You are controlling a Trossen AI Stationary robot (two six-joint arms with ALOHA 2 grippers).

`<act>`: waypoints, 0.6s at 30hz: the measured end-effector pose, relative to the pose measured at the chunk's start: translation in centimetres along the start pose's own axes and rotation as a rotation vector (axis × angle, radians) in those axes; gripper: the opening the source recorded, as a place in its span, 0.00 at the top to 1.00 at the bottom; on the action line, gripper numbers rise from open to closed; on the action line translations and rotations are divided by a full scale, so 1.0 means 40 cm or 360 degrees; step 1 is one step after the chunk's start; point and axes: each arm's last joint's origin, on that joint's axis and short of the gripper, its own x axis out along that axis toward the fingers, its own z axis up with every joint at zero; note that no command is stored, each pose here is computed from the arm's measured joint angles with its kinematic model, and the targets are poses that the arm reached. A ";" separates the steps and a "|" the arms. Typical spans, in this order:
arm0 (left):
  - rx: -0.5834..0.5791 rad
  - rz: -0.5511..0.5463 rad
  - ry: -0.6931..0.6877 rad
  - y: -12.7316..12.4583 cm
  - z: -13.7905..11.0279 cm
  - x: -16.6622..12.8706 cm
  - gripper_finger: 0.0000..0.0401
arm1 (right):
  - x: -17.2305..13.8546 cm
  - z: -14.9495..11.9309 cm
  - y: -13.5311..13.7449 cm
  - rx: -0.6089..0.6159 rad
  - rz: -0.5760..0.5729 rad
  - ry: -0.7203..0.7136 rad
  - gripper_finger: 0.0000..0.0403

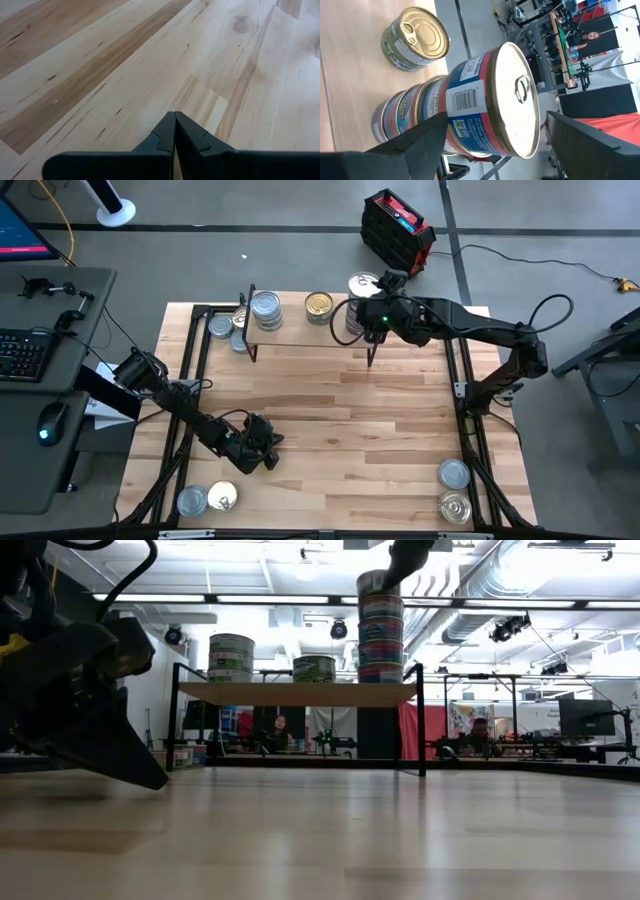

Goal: Stack canned seafood by type on shelf
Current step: Stack the blue pink tuna can on top of the other blue pink tuna cans on the shelf

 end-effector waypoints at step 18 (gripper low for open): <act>-0.0059 -0.0081 0.0035 -0.011 0.000 -0.004 1.00 | -0.048 0.022 -0.008 0.0187 0.0188 -0.0170 0.20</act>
